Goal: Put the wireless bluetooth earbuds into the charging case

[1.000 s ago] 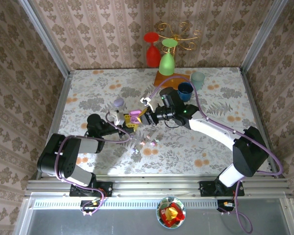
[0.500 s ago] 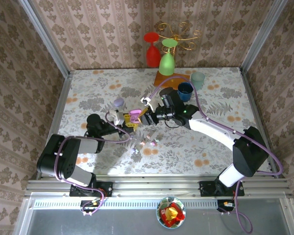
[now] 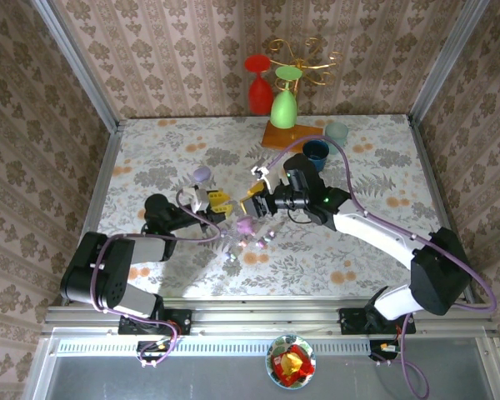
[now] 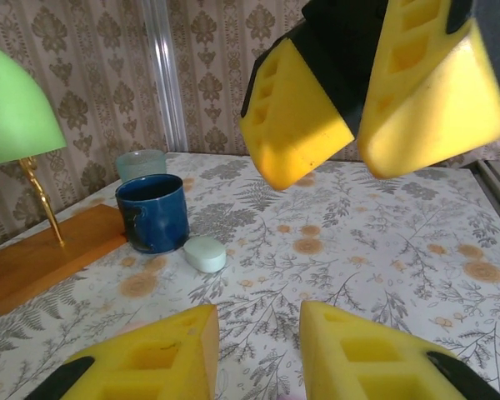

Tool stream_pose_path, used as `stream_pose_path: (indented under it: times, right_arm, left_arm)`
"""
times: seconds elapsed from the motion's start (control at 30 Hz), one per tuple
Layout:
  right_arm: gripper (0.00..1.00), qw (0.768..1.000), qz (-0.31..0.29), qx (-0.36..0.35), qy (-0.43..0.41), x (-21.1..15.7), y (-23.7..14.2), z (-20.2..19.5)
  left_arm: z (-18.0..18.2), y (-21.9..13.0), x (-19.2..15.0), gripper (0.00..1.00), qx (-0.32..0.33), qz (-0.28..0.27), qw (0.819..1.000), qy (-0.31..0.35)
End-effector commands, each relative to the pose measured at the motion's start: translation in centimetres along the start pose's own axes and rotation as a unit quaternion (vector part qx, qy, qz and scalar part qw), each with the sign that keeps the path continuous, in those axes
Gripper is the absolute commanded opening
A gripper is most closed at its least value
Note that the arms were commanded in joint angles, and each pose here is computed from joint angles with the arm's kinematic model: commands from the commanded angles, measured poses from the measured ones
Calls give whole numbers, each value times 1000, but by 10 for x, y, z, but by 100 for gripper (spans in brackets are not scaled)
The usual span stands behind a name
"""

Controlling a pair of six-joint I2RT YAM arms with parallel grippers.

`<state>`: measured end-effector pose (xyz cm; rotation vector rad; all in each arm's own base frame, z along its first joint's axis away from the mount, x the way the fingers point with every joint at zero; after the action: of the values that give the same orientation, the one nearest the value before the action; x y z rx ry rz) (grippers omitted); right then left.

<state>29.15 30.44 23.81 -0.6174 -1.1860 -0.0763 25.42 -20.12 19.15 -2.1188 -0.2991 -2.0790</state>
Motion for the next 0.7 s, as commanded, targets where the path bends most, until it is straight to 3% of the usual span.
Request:
stream_pose_path:
  times: [0.0, 0.17, 0.37, 0.57, 0.67]
  right_arm:
    - [52, 998, -44, -19, 30, 11, 0, -9]
    - [54, 996, -29, -57, 56, -3, 1, -27]
    - [59, 986, -13, -124, 106, -22, -18, -53]
    - [62, 956, 19, -246, 158, -48, -58, -85]
    - [65, 957, 52, -251, 136, -62, -63, -83]
  left_arm:
    - [5, -2, 9, 32, 8, -13, 1000, 24]
    - [17, -3, 1, 39, 34, -7, 999, 11]
    - [29, -5, -1, 76, 84, -8, 996, 4]
    - [33, -7, 1, 94, 107, -8, 994, 6]
    - [36, -6, -2, 99, 126, 7, 992, 4]
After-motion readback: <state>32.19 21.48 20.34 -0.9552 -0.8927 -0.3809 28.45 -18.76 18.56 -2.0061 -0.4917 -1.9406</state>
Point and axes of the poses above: each hand's point on the last joint's axis, 136 mm out from that joint toward the fingers, its own y axis out along the fingers, its own z axis along the line the jaws close on, x = y × z, the point moved 3 cm from there along -y, back along the fingers, and after that the axes turned 6 degrees about -y, right-handed, at the moved point
